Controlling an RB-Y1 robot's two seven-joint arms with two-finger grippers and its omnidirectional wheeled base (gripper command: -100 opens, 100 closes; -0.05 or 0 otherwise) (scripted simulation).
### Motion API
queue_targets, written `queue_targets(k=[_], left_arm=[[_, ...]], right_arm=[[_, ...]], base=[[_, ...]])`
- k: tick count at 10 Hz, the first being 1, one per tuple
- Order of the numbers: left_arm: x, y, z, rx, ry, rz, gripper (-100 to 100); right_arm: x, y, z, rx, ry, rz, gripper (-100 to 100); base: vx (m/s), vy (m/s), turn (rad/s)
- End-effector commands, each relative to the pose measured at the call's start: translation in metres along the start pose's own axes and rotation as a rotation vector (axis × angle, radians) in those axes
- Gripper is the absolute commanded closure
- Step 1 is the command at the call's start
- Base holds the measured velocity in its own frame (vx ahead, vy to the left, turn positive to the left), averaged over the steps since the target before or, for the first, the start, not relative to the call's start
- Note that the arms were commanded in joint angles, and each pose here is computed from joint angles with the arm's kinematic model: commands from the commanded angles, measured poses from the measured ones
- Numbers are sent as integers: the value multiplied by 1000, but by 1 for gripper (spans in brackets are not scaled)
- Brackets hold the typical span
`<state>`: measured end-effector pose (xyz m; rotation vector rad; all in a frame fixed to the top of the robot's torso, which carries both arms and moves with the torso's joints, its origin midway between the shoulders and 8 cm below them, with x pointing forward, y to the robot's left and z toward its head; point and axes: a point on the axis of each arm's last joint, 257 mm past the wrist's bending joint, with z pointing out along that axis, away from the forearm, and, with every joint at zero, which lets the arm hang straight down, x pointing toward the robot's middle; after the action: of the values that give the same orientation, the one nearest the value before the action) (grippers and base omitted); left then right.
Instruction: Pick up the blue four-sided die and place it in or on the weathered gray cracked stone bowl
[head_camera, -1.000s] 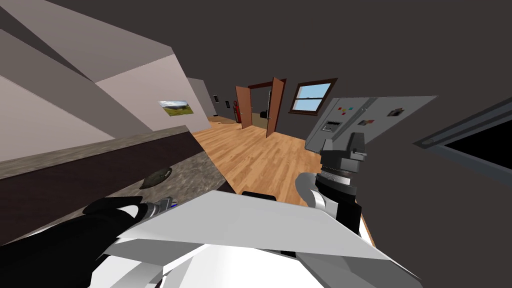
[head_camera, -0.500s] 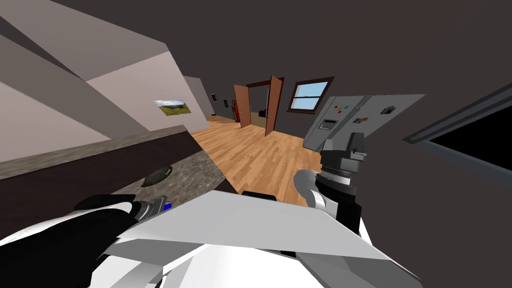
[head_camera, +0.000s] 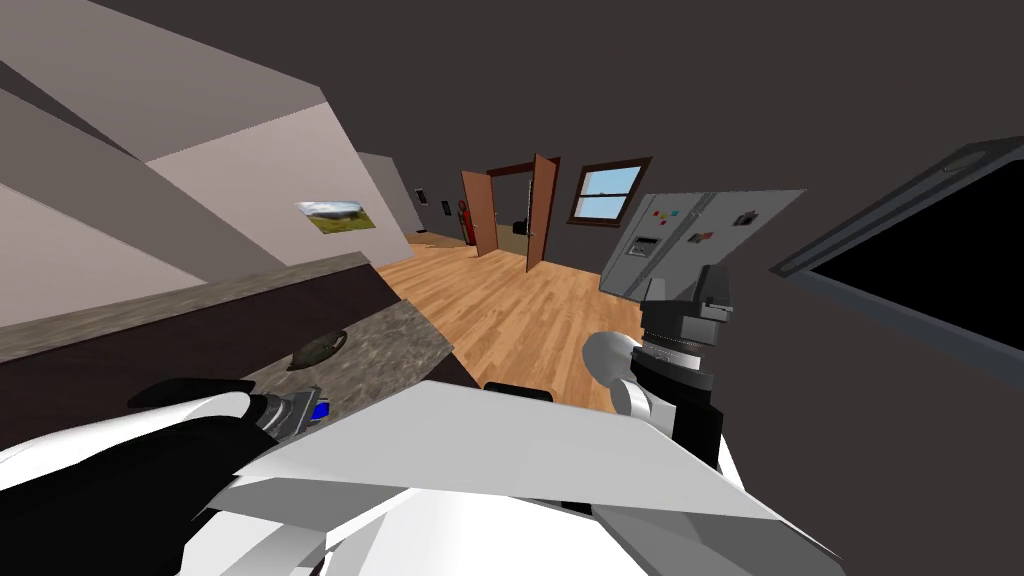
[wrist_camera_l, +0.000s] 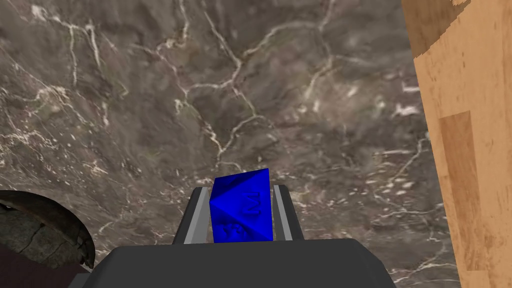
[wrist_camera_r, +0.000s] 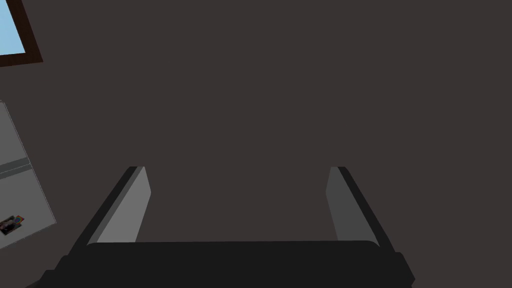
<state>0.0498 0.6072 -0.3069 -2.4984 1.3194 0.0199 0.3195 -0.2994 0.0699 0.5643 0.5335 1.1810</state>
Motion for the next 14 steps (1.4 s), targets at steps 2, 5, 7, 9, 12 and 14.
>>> queue_targets(k=[2,5,7,9,12,14], left_arm=[[-19,-20,-2,8,-17,20,100],[-38,-39,-7,16,-32,32,100],[-52,-45,-8,12,-43,25,100],[-63,-53,-11,12,-50,21,100],[-82,-70,-18,20,-60,20,100],[-94,-76,-20,20,-66,9,100]], right_arm=[[0,0,0,0,0,0,0],[0,0,0,0,0,0,0],[0,0,0,0,0,0,0],[0,0,0,0,0,0,0],[0,0,0,0,0,0,0],[0,0,0,0,0,0,0]], base=[[-57,26,-109],[-61,22,-100],[-42,23,-82],[-65,43,-122],[-35,27,-101],[-61,35,-141]])
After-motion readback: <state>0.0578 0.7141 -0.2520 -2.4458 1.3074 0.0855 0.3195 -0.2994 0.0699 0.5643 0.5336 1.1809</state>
